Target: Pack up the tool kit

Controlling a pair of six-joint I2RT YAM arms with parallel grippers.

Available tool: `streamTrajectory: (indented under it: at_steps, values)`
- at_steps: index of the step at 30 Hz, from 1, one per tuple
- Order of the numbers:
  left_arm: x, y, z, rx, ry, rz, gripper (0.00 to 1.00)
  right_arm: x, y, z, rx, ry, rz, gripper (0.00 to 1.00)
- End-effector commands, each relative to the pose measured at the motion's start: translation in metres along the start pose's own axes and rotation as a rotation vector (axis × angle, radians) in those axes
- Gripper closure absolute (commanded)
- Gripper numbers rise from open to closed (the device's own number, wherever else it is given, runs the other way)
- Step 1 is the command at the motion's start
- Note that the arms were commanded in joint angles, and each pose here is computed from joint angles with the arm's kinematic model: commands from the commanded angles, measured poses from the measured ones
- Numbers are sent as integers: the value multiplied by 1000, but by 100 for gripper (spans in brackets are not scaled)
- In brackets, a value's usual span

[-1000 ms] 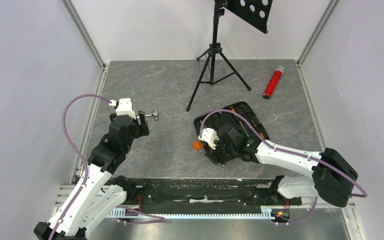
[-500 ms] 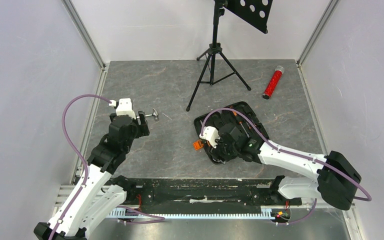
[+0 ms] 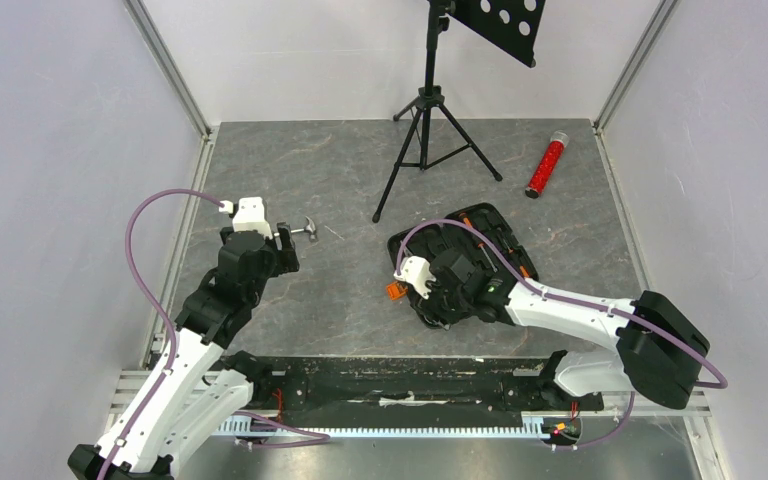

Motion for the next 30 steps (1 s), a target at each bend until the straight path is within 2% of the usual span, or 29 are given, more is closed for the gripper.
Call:
streamTrajectory:
  at_steps: [1, 14, 24, 30]
  values:
    - [1, -3, 11, 24, -41, -23, 19, 3, -1, 2, -1, 6, -11, 52]
    - [3, -5, 8, 33, -25, -37, 19, 9, 0, -1, -8, 31, 7, 49]
    - [2, -12, 19, 61, 4, -60, 19, -39, -15, 72, -60, -156, -49, 30]
    - [25, -25, 26, 186, 131, -74, 20, -72, -25, 91, -68, -279, -109, 22]
Point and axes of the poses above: each gripper's point midway between its finger pads, its own x axis out along the fingers, its own y axis along the line the jaws close on, z = x × y, the point moved 2 cm from there along -x, back along the fingers, and after that the axes turned 2 degrees about x, right-handed, at the moved point
